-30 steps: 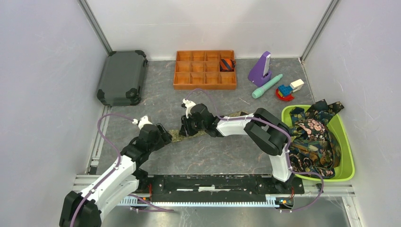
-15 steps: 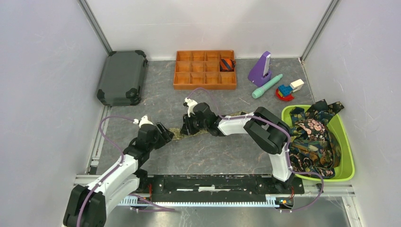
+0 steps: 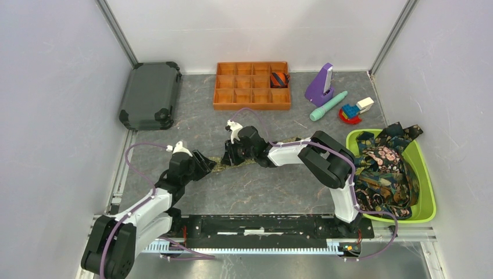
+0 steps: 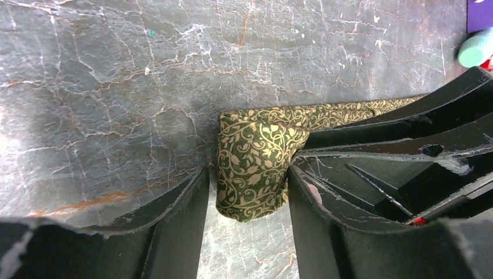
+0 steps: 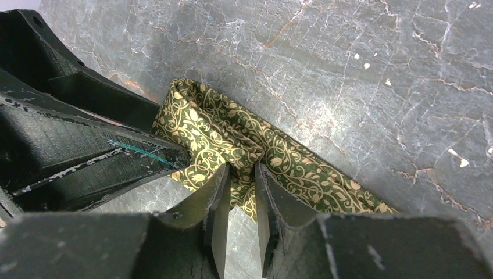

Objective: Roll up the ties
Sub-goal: Roll the tie at the center of the board.

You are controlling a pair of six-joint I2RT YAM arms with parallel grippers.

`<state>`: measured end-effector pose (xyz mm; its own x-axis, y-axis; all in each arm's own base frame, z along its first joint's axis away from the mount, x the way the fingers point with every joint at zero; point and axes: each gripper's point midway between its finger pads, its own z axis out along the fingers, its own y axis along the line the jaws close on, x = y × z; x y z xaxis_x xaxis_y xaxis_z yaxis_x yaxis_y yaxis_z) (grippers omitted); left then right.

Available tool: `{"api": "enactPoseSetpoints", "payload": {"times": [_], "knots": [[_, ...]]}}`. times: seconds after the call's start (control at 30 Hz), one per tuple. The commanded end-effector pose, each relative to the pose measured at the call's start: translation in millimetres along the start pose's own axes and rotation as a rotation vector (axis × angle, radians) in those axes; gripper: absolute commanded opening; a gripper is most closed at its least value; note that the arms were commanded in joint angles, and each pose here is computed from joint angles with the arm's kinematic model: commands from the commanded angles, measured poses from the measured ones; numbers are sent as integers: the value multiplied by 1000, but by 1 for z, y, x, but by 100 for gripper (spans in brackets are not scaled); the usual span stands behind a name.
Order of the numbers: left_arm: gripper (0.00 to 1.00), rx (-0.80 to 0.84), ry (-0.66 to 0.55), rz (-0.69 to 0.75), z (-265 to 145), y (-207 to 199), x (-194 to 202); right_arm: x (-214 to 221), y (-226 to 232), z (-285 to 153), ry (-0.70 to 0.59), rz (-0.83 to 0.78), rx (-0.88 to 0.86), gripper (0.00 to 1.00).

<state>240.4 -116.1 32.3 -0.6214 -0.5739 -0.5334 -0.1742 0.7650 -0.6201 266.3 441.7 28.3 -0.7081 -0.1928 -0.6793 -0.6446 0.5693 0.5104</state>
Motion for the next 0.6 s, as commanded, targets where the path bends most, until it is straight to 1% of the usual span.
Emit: {"api": "enactPoseSetpoints", "payload": {"times": [0.0, 0.13, 0.37, 0.47, 0.57], "knots": [[58, 53, -20, -19, 4, -9, -5, 12, -11, 6, 23, -12, 17, 27], [55, 62, -15, -21, 8, -10, -4, 12, -12, 7, 23, -11, 18, 27], [41, 91, 12, -19, 13, -17, -2, 10, -12, 8, 21, -11, 16, 27], [38, 102, 16, -18, 12, -20, -2, 8, -10, 8, 19, -13, 11, 27], [32, 93, 19, -9, 11, -19, -2, 5, -6, 6, 16, -16, 3, 28]]}}
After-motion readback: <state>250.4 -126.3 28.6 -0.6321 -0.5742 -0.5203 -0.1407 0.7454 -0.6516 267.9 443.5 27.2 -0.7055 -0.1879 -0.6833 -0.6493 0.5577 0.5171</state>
